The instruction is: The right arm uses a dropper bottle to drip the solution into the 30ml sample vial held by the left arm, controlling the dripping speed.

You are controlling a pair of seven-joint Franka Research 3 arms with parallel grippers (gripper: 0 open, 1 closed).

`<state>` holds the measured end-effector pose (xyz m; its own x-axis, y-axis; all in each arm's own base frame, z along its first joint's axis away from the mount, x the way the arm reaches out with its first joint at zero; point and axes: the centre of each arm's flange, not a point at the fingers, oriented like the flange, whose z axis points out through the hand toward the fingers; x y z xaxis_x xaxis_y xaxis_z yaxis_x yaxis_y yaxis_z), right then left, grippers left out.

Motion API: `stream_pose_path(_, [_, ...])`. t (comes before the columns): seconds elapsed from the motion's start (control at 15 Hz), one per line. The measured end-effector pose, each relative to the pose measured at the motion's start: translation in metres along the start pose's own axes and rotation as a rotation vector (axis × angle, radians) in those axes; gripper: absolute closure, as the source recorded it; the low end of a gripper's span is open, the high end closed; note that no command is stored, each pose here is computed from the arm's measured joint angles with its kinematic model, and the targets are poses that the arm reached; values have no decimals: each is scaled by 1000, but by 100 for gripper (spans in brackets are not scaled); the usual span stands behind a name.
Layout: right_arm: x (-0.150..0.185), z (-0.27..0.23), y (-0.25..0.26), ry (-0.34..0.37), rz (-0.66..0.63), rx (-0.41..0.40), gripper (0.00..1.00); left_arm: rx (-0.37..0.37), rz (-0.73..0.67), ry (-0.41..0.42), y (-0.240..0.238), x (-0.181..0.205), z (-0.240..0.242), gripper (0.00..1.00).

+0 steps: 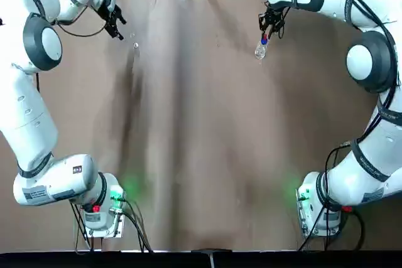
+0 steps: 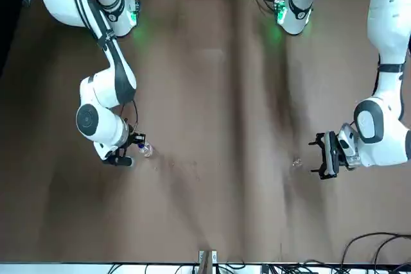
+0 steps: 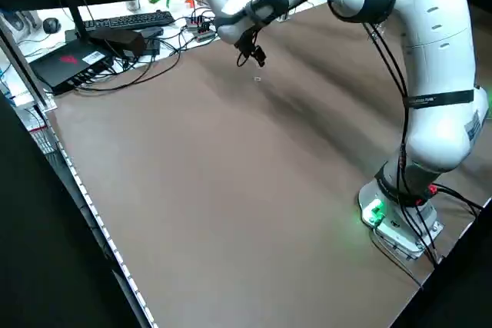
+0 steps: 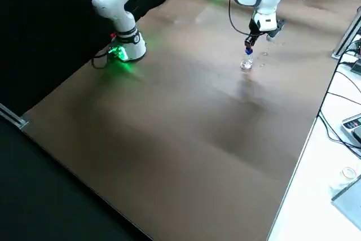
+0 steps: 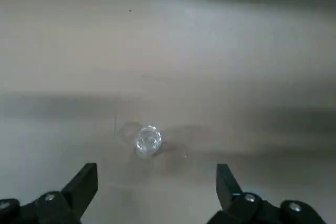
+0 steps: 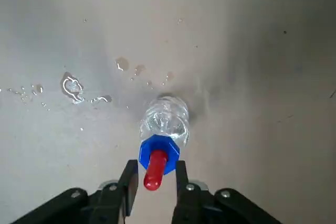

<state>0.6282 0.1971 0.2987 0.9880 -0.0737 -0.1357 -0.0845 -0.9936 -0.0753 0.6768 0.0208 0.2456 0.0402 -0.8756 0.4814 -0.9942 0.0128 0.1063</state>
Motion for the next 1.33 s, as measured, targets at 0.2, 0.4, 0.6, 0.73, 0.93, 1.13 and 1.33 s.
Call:
stream_pose_path(0.2, [1, 1, 0, 5, 0, 1, 67, -4, -17, 68, 0, -21, 20, 0])
stream_pose_path(0.4, [1, 1, 0, 5, 0, 1, 71, 17, -61, 101, -1, -51, 22, 1])
stream_pose_path(0.6, [1, 1, 0, 5, 0, 1, 77, 51, -13, 131, 0, -84, 14, 1])
stream_pose_path(0.73, [1, 1, 0, 5, 0, 1, 80, 56, -5, 174, 1, -91, 28, 0])
stream_pose_path(0.93, [1, 1, 0, 5, 0, 1, 84, 107, -75, 324, -4, -83, 51, 0])
stream_pose_path(1.13, [1, 1, 0, 5, 0, 1, 89, 112, -60, 340, -4, -87, 59, 0])
stream_pose_path(1.33, [1, 1, 0, 5, 0, 0, 96, 105, -61, 343, -3, -90, 66, 1])
